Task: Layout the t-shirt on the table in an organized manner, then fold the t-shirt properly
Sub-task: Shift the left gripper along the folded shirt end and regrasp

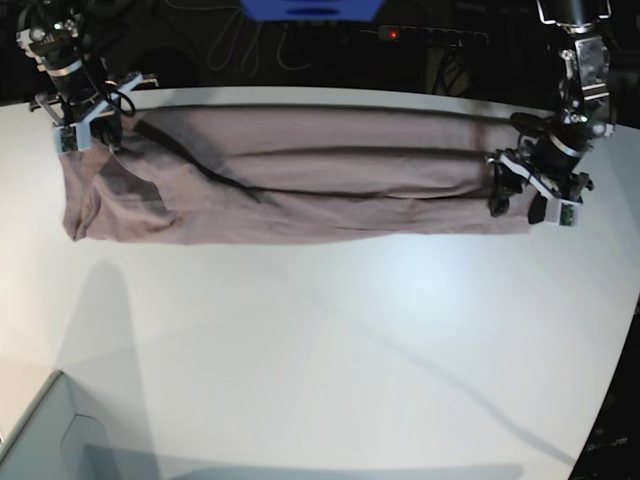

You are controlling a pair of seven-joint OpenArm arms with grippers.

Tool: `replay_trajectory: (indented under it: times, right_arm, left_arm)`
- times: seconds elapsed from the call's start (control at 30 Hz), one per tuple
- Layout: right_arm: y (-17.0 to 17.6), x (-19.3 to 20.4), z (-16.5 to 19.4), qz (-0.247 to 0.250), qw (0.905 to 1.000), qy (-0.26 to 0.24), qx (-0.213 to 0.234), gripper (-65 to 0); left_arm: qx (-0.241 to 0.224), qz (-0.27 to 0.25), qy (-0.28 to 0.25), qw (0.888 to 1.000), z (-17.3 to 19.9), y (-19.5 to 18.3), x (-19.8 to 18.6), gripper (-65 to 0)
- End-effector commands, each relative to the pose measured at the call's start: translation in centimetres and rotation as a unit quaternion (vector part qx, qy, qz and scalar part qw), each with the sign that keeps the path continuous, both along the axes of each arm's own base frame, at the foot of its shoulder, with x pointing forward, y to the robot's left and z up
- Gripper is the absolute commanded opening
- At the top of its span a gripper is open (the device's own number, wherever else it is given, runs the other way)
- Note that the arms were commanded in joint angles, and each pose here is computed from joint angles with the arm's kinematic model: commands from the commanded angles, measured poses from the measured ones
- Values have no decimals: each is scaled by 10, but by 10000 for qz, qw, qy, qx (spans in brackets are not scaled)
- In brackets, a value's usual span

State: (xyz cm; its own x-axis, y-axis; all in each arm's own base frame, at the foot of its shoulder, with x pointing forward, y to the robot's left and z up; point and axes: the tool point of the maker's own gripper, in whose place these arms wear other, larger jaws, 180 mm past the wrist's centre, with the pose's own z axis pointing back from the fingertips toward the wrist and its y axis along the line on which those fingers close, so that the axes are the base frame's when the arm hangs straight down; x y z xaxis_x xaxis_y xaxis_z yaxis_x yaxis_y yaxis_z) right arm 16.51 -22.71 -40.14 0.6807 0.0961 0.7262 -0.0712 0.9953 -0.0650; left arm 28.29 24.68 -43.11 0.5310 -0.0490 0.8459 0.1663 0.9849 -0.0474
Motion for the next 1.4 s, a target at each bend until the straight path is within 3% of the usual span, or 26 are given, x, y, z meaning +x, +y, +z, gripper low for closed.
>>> replay_trajectory:
  times: [0.0, 0.43, 0.93, 1.03, 1.27, 1.37]
  right_arm:
    - [0, 5, 10, 69, 9998, -204, -8, -650]
    - [0, 5, 10, 73, 9998, -204, -15, -650]
    - [0, 12, 12, 66, 9996, -281, -10, -650]
    - [0, 12, 12, 63, 9996, -275, -6, -650]
    - [0, 12, 12, 65, 9996, -269, -9, -650]
    - [0, 12, 12, 65, 9996, -276, -9, -650]
  left_arm:
    - [60, 8, -254, 9997, 14, 6, 9, -261]
    - [307, 393, -356, 9981, 26, 45, 7, -261]
    - [199, 460, 72, 9987, 4, 48, 6, -263]
    - [202, 467, 72, 9987, 5, 48, 7, -331]
    - [200, 487, 9, 9986, 8, 49, 13, -629]
    - [202, 496, -29, 9986, 10, 49, 14, -646]
